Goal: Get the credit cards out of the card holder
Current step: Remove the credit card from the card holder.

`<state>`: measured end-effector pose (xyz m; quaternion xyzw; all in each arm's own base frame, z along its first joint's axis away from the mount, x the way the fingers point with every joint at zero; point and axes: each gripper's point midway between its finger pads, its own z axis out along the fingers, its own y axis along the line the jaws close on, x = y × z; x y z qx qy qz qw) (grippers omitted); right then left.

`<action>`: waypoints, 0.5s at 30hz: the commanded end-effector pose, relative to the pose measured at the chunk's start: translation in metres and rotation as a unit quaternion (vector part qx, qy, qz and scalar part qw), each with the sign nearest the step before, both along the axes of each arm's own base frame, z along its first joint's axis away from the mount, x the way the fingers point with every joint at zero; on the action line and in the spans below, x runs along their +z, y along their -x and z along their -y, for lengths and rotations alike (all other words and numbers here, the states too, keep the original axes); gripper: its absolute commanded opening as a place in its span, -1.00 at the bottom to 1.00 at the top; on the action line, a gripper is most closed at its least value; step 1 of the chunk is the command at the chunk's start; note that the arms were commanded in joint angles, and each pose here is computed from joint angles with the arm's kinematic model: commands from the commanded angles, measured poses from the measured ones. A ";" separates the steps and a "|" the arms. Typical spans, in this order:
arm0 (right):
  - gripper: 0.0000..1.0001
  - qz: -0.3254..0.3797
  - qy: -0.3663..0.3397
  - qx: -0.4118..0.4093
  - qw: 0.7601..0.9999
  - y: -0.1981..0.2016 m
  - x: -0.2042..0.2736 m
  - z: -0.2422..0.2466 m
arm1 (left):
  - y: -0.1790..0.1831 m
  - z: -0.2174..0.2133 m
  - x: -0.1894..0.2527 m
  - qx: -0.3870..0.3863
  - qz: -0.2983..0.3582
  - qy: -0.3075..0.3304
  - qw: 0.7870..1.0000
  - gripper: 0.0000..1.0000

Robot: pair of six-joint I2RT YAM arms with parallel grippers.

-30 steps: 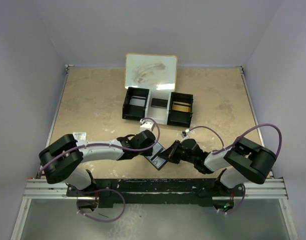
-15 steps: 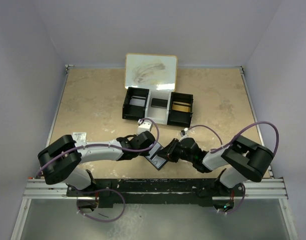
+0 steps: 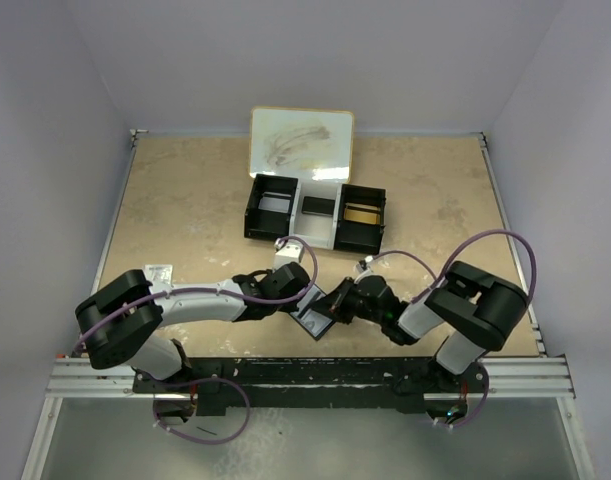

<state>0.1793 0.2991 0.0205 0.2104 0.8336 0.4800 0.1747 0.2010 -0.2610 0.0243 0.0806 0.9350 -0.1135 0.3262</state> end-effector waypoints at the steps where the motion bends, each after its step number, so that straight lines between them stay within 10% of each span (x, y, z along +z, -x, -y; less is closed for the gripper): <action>1: -0.92 0.005 0.011 -0.007 1.000 0.002 0.001 0.007 | 0.003 -0.017 -0.010 0.018 -0.005 -0.029 0.999 -0.66; 15: -0.91 -0.019 0.004 -0.018 1.000 0.021 -0.015 0.028 | 0.000 -0.003 0.010 0.009 0.011 0.001 1.000 -0.42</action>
